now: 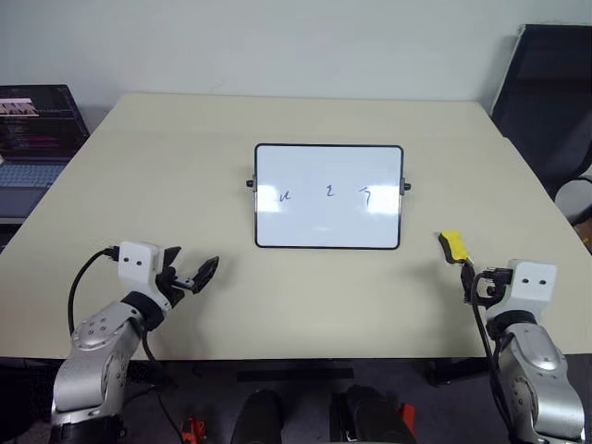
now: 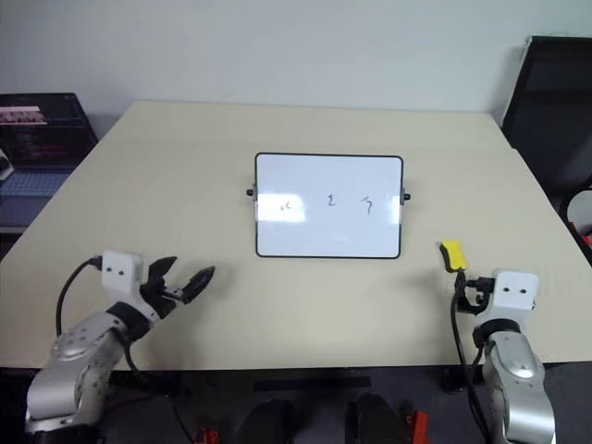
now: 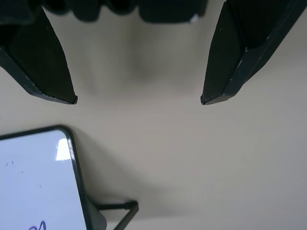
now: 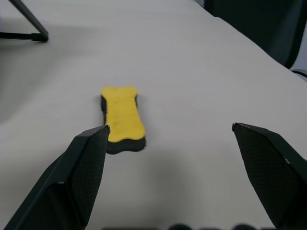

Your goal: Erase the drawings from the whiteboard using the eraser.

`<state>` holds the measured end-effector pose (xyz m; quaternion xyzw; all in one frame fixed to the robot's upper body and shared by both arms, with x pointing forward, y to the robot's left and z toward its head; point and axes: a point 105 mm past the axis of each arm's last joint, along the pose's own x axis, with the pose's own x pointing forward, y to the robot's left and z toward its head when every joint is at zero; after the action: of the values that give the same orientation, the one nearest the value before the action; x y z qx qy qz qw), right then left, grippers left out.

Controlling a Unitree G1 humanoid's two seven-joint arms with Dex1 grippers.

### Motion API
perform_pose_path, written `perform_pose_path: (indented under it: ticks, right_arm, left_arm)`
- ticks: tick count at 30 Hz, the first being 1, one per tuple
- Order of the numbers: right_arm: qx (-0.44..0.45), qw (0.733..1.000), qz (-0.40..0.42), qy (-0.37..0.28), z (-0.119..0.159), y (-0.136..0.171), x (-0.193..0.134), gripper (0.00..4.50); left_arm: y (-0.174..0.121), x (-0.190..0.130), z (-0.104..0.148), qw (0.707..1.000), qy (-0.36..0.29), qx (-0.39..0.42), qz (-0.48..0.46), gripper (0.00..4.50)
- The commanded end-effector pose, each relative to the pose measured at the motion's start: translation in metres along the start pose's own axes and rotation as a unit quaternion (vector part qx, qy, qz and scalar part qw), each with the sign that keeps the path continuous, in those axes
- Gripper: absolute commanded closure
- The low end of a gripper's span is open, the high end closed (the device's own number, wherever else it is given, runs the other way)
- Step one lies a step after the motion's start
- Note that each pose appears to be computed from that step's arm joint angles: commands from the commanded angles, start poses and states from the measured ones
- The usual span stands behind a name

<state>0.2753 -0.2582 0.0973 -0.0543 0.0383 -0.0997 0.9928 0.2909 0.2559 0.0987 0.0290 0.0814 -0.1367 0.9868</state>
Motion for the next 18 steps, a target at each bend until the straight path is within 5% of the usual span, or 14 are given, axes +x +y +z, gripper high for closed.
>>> perform_pose_path:
  ticks: [1, 18]
  right_arm:
    - [-0.003, 1.000, 0.009, -0.022, 0.016, 0.004, 0.004, 0.03]
    - [0.003, 1.000, 0.031, 0.002, 0.020, 0.007, 0.039, 0.03]
  left_arm:
    - [0.000, -0.005, 0.022, 0.999, -0.031, 0.011, 0.004, 0.00]
    - [0.008, 0.008, 0.031, 0.999, -0.042, 0.029, 0.004, 0.00]
